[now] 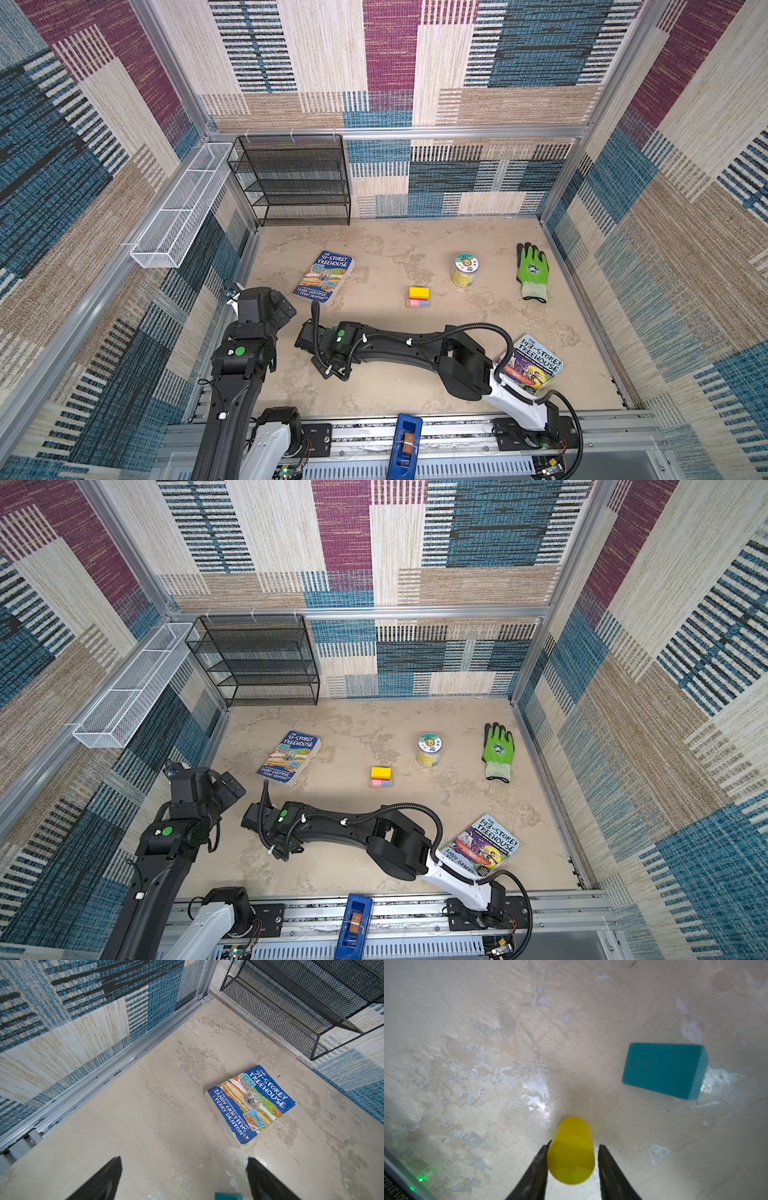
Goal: Build the wood block tower
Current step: 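Lower the right gripper around the yellow cylinder and close it, then carry the cylinder over the stack with right gripper while left gripper approaches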
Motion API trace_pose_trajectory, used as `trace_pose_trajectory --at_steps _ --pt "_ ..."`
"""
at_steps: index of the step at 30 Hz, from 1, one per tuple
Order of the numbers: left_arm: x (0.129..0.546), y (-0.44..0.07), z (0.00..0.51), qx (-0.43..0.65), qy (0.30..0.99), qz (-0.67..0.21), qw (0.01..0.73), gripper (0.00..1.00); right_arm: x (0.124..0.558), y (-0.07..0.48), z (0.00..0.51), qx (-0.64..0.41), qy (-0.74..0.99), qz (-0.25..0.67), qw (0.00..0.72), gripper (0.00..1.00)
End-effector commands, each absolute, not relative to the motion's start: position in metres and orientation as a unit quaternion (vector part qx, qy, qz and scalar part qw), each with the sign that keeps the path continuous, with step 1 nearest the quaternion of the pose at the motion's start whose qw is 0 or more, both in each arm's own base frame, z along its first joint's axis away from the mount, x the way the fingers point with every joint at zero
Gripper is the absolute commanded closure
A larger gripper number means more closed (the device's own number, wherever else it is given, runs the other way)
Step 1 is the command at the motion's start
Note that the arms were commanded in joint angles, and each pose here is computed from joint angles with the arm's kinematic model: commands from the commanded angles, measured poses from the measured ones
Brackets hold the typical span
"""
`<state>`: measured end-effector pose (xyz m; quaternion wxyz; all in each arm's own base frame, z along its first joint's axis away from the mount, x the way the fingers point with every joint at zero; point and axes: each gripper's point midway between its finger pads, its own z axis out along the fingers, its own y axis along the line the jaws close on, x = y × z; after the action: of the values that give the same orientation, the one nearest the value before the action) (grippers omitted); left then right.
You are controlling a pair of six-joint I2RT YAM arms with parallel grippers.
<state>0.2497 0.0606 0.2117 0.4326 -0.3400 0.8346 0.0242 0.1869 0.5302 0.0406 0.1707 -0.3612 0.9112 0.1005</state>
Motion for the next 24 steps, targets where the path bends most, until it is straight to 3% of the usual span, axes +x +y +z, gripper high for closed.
trace_pose_trajectory --at_steps 1,4,17,24 --pt "0.253 0.059 0.214 -0.342 0.830 0.015 0.440 0.02 0.192 0.534 0.047 -0.349 0.913 0.106 0.185 0.58" --pt "0.253 0.059 0.214 -0.341 0.830 0.015 0.441 0.02 0.192 0.535 0.048 -0.348 0.913 0.107 0.187 0.59" --pt "0.253 0.058 0.214 -0.341 0.830 0.013 0.441 0.02 0.198 0.525 0.058 -0.336 0.915 0.093 0.205 0.91" --pt "0.254 0.057 0.212 -0.339 0.832 0.010 0.439 0.02 0.201 0.508 0.064 -0.319 0.921 0.093 0.204 0.99"
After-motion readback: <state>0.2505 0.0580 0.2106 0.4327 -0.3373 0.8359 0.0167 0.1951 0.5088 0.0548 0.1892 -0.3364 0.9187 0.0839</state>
